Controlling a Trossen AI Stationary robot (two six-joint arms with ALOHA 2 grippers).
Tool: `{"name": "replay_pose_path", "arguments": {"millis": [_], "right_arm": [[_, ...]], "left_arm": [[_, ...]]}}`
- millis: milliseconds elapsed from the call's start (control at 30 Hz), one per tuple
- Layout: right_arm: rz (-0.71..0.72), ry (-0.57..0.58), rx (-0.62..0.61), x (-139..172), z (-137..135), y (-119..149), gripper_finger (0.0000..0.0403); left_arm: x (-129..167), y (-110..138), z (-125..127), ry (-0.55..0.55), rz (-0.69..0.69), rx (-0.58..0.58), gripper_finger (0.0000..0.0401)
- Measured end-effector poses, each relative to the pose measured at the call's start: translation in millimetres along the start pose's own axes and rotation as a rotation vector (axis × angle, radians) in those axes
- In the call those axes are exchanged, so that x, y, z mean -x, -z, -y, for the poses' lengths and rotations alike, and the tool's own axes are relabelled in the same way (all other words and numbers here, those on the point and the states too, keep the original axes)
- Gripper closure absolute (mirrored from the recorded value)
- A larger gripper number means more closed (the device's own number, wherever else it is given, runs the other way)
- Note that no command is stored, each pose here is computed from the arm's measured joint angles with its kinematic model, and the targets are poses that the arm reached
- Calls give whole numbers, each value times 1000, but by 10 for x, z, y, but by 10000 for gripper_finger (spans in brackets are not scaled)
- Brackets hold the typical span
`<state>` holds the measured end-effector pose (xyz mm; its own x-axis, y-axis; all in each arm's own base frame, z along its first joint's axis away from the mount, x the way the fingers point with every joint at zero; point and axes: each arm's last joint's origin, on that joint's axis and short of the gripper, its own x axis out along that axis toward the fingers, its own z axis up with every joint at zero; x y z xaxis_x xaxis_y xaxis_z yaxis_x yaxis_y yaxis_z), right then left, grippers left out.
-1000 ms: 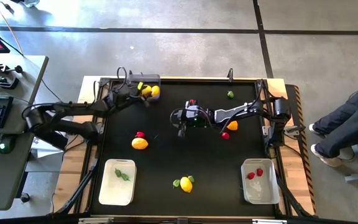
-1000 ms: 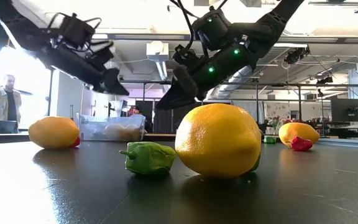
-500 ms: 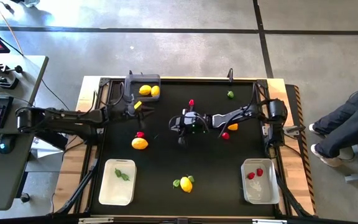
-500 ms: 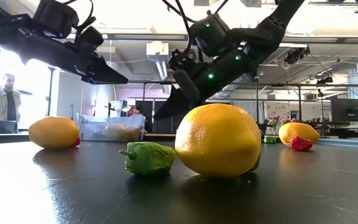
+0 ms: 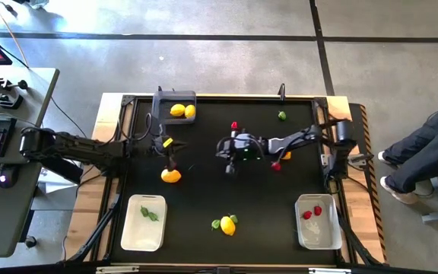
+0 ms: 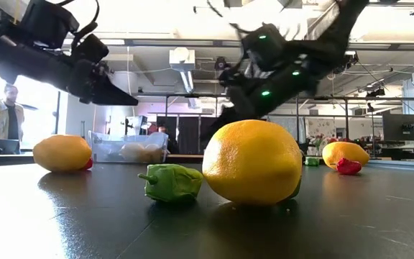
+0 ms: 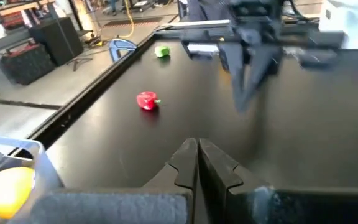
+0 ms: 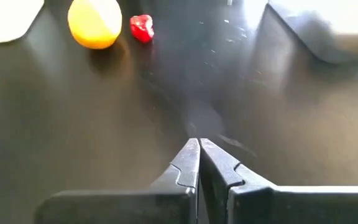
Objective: Sort produce into baskets
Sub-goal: Put the red chili pepper into the gray bin
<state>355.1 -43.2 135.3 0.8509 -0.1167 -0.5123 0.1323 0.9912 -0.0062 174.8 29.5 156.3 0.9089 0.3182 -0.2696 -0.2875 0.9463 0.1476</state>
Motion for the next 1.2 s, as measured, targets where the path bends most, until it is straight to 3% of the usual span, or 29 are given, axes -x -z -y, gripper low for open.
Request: {"name": "replay_pose_path", "arguments": {"millis": [300,467,667,833,1033,1200], "right_arm": [[53,186,-143,879,82,4,402],[76,272,-256,1119,176,-57,401],[42,300,-283,1014,254,21,359],[12,337,-320,777,320,123,276],[0,427,-283,356,379,112,167],[-21,536,-298,103,501,53,130]], "left_arm": [[33,68,59,35,-2,-11,400],[32,67,58,35,-2,-10,400],[32,68,58,35,-3,-20,400],[32,67,58,35,-3,-20,400],[32,70,58,35,-5,-21,400],[31,78,59,36,-14,-23,400]]}}
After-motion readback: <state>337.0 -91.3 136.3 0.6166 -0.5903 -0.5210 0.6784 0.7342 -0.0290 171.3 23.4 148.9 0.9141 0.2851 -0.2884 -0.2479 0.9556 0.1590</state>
